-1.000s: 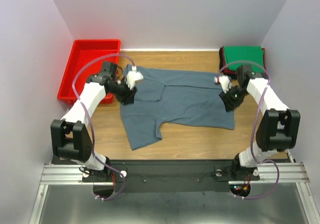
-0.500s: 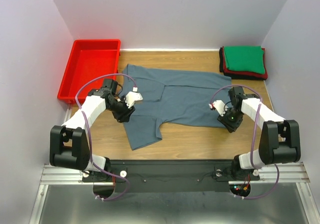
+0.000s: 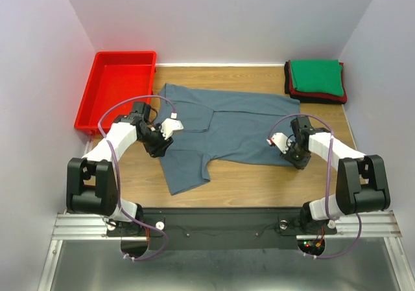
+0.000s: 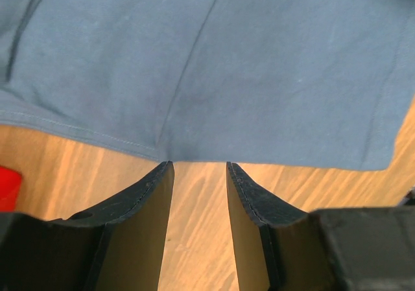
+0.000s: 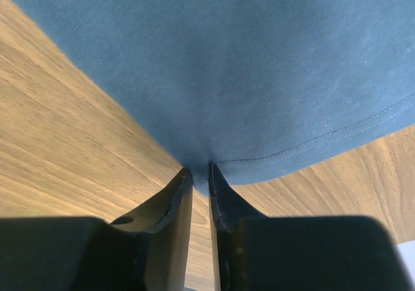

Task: Fold and stack the t-shirts
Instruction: Fold the tshirt

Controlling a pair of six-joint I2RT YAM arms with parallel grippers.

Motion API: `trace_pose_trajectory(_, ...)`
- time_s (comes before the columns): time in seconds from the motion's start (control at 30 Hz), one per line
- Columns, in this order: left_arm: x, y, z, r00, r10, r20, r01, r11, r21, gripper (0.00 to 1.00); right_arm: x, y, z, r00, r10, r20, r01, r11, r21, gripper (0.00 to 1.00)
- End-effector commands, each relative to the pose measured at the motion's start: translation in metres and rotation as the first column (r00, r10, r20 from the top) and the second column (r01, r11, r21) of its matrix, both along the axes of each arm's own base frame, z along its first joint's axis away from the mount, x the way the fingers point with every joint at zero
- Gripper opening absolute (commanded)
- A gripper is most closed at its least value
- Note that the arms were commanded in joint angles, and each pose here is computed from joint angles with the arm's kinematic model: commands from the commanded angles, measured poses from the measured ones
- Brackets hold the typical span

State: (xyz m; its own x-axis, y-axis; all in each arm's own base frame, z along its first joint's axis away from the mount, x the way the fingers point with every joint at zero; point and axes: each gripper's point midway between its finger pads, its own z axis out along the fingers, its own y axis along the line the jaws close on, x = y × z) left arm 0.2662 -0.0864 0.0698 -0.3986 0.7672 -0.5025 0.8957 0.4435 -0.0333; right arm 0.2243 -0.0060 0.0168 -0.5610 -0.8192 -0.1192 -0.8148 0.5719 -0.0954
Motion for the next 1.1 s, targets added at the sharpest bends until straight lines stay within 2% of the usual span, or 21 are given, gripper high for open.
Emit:
trace_pose_trajectory(0.0, 0.004, 0.003, 0.006, 0.994, -0.074, 0.079, 0.073, 0.997, 0.020, 0.49, -0.002, -0.008, -0.003, 1.000, 0.013, 0.015, -0.013, 0.999, -0.048, 0.10)
trace_pose_trajectory(0.13, -0.002, 0.009, -0.007, 0.980, -0.165, 0.107, 0.157, 0.984, 0.083, 0.49, 0.002, -0.013, 0.001, 1.000, 0.003, 0.031, -0.001, 0.997, -0.073, 0.01)
trace_pose_trajectory(0.37, -0.013, 0.004, -0.022, 0.969, -0.227, 0.097, 0.218, 0.972, 0.091, 0.49, 0.013, -0.013, 0.009, 0.998, -0.005, 0.055, 0.010, 0.997, -0.077, 0.00)
trace_pose_trajectory(0.63, -0.004, -0.010, -0.039, 0.959, -0.259, 0.116, 0.245, 0.962, 0.123, 0.48, 0.015, -0.013, 0.009, 0.999, -0.012, 0.048, 0.015, 0.997, -0.078, 0.00)
trace_pose_trajectory(0.73, -0.010, -0.005, -0.052, 0.955, -0.284, 0.088, 0.268, 0.950, 0.161, 0.42, 0.016, -0.013, 0.010, 0.999, -0.016, 0.045, 0.020, 0.997, -0.079, 0.01)
trace_pose_trajectory(0.87, -0.026, 0.003, -0.061, 0.942, -0.333, 0.035, 0.321, 0.928, 0.189, 0.27, 0.018, -0.014, 0.011, 0.999, -0.011, 0.047, 0.016, 0.996, -0.087, 0.00)
trace_pose_trajectory(1.07, -0.044, 0.010, -0.068, 0.941, -0.338, -0.025, 0.337, 0.921, 0.195, 0.25, 0.017, -0.015, 0.014, 0.999, -0.012, 0.049, 0.016, 0.996, -0.090, 0.01)
